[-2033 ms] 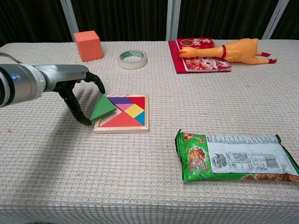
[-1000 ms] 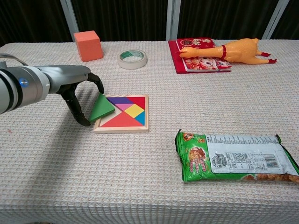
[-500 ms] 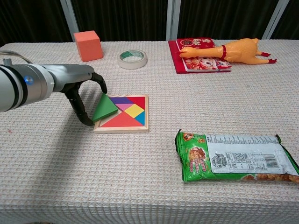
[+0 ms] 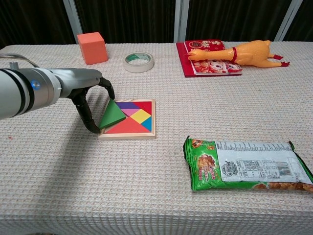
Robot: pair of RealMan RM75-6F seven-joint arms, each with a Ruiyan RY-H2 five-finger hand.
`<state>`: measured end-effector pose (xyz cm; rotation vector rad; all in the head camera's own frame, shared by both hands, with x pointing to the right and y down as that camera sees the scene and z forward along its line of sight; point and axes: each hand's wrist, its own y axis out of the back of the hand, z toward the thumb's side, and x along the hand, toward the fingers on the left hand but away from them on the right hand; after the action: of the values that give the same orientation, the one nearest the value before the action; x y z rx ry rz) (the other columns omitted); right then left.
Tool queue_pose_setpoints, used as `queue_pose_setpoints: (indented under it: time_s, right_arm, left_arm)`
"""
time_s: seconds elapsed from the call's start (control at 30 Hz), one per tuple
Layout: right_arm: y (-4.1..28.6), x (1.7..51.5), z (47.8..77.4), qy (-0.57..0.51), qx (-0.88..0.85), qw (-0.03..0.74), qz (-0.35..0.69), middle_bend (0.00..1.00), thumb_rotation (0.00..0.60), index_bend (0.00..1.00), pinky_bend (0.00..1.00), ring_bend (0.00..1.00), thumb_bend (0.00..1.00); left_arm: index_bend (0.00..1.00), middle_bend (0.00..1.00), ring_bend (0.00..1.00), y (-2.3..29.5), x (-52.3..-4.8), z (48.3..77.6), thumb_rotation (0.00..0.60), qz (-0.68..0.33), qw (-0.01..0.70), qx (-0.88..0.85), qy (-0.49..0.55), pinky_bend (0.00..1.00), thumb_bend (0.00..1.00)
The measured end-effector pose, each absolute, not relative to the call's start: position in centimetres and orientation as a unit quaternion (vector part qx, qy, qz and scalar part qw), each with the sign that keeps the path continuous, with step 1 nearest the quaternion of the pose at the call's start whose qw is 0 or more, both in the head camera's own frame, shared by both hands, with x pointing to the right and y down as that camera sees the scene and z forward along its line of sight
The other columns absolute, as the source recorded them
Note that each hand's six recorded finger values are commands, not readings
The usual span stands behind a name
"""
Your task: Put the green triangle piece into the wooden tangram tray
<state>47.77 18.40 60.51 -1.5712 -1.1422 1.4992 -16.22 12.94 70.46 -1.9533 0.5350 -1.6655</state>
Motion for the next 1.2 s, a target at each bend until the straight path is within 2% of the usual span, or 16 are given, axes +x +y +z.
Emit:
queue_pose_setpoints:
  time_s: [0.43,0.77,0.93,1.2]
  right_arm:
    - [18.45,47.76,60.75,-0.435,-0.604,0.335,0.577,0.00,0.600,0.00,0.00,0.00,0.32]
    - [18.44,48.00,60.70,-0.438,-0.602,0.334,0.578,0.00,0.600,0.00,0.00,0.00,0.32]
    - [18.39,47.95,60.67,-0.438,-0.602,0.336,0.577,0.00,0.600,0.00,0.00,0.00,0.32]
    - [18.33,47.92,60.54,-0.439,-0.602,0.337,0.576,0.00,0.600,0.00,0.00,0.00,0.32]
  left_arm:
    - [0.41,0.08,0.00,13.28,-15.59,70.64,0.600,-0.612,0.253,-0.724,0.193,0.00,0.06]
    - [0.15,0.08,0.00,13.29,-15.70,70.51,0.600,-0.609,0.248,-0.728,0.195,0.00,0.06]
    - [0.09,0.08,0.00,13.30,-15.73,70.41,0.600,-0.606,0.246,-0.731,0.196,0.00,0.06]
    - [0.09,0.08,0.00,12.99,-16.03,69.73,0.600,-0.600,0.243,-0.734,0.207,0.00,0.06]
